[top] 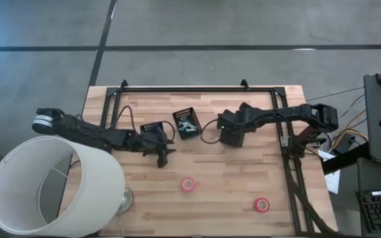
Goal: Pick and place Stapler, Stapler remover, tape
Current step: Put the pink tape into the right black bin
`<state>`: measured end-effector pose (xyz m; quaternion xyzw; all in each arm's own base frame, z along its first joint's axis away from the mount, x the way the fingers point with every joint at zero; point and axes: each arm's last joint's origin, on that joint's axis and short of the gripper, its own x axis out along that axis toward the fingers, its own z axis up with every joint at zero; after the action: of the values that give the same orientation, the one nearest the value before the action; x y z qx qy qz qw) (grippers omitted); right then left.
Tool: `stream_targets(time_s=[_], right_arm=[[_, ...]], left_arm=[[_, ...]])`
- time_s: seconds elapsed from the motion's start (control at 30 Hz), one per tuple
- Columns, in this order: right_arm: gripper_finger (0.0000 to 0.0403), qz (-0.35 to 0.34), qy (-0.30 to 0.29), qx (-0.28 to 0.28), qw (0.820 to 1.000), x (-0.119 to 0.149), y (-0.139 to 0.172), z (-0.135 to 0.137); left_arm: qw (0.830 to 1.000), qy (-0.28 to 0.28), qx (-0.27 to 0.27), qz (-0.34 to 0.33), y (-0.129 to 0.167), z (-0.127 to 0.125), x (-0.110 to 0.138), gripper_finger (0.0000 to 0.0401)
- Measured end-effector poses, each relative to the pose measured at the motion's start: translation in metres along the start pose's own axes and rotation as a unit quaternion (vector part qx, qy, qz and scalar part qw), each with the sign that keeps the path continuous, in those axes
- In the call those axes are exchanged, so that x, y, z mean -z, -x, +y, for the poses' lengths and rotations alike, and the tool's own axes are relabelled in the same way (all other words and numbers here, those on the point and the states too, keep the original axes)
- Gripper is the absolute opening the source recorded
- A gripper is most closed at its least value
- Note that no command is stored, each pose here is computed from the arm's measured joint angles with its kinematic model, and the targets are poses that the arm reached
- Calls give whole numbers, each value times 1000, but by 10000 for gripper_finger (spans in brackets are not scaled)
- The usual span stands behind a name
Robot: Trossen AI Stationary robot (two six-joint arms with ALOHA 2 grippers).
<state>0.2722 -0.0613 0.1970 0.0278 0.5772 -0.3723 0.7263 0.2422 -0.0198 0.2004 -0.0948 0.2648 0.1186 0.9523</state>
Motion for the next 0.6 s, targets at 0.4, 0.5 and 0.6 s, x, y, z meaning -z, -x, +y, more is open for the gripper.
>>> stream_targets(time_s=[0.4,0.5,0.6], right_arm=[[152,-133,32,-158,978,-19,69,55],[150,-168,71,-198,963,-16,82,71],[152,-193,87,-218,953,-11,91,83]], left_arm=[[994,-43,102,-25,-4,-24,0,174],[991,-50,120,-24,-8,-32,4,174],[987,-55,148,-32,-14,-42,9,174]])
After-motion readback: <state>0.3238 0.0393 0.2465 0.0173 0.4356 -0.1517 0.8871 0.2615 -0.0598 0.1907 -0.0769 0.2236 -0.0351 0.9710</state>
